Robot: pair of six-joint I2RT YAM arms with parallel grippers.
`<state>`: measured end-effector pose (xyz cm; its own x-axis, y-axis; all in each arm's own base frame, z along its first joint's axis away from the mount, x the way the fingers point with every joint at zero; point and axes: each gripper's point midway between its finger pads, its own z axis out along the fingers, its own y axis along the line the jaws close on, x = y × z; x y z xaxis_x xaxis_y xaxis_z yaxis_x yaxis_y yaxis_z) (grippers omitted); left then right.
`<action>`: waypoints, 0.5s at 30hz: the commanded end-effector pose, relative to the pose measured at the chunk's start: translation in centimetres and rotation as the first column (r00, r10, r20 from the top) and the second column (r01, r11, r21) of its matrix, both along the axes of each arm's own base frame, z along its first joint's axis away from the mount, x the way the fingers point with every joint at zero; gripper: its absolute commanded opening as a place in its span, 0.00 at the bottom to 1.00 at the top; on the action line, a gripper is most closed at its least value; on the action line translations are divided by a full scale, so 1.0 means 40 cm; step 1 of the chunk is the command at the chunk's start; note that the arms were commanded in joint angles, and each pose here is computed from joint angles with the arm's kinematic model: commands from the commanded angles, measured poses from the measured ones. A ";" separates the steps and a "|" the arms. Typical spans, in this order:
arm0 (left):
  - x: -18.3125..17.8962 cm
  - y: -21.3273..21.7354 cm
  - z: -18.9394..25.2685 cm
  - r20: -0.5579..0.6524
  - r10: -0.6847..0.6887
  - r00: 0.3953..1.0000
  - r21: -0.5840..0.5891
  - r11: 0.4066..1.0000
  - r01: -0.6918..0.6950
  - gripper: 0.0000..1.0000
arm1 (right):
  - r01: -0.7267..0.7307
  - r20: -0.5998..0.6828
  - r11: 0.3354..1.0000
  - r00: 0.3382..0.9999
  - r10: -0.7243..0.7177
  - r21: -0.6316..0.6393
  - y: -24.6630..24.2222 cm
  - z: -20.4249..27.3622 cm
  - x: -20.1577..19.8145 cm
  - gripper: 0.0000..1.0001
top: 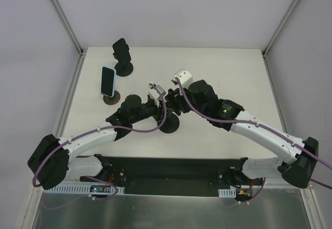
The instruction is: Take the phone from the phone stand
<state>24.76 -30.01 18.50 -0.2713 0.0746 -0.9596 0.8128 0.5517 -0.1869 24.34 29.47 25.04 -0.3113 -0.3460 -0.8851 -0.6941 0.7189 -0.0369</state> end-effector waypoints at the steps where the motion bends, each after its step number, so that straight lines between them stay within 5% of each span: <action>1: 0.012 0.006 -0.039 0.000 0.027 1.000 0.006 1.000 -0.027 0.31 | -0.063 0.066 0.986 0.996 0.053 0.157 0.039 0.105 -0.021 0.01; 15: -0.008 0.015 -0.059 0.005 0.003 1.000 0.021 1.000 -0.004 0.37 | -0.066 0.068 0.985 0.996 0.056 0.161 0.038 0.100 -0.023 0.01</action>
